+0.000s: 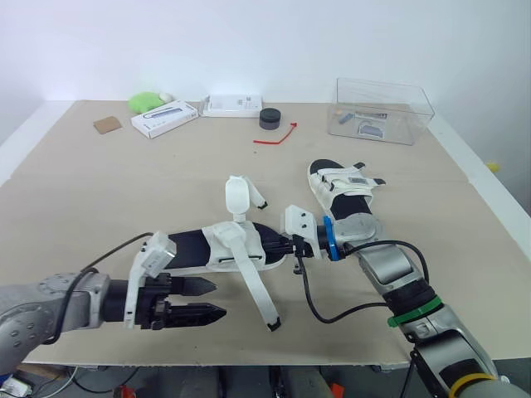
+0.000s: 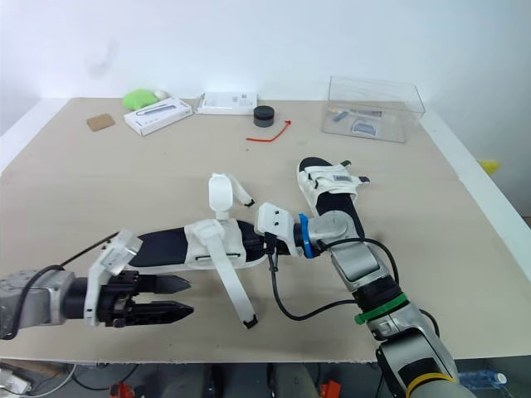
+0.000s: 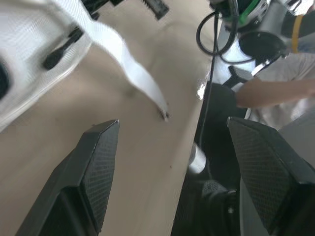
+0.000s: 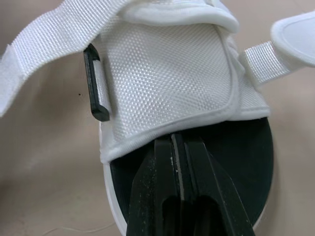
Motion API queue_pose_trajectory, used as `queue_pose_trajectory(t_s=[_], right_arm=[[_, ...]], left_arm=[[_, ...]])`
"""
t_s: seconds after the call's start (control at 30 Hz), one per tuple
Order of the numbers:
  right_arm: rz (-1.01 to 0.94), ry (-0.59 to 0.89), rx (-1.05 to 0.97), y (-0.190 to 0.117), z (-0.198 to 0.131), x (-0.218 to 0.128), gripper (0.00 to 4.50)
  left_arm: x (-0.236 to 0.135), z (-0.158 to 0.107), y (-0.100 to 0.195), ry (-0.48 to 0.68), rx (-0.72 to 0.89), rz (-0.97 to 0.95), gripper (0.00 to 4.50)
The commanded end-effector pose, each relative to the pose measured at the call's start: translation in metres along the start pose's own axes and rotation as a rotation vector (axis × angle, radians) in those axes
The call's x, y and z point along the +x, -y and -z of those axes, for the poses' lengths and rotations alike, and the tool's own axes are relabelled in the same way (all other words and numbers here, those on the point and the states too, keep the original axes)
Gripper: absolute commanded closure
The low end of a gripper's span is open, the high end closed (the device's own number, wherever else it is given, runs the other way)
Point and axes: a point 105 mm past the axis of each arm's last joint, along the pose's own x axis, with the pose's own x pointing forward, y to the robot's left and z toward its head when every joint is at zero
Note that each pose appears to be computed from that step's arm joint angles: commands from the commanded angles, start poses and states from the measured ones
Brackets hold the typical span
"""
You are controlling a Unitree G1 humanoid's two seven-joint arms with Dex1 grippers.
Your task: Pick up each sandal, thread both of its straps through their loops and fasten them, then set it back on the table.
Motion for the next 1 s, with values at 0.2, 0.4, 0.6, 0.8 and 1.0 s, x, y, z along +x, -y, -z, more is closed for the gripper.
queue_pose_trajectory(t_s=[0.2, 0.4, 0.6, 0.8, 1.0], right_arm=[[0.008, 0.012, -0.049, 0.004, -0.011, -0.004, 4.5], [0.011, 0.008, -0.049, 0.004, -0.011, -0.005, 4.5], [0.015, 0.007, -0.051, 0.005, -0.011, -0.004, 4.5], [0.019, 0.005, -0.05, 0.005, -0.011, -0.006, 4.5], [0.018, 0.008, -0.05, 0.005, -0.012, -0.005, 4.5]], left_arm=[[0.026, 0.01, -0.013, -0.04, -0.07, 0.008, 0.89], [0.038, 0.003, -0.015, -0.043, -0.1, 0.063, 0.89], [0.047, 0.001, -0.016, -0.068, -0.066, 0.088, 0.89], [0.049, -0.003, -0.02, -0.062, -0.045, 0.095, 1.71], [0.048, -0.009, -0.027, -0.034, -0.052, 0.079, 4.48]])
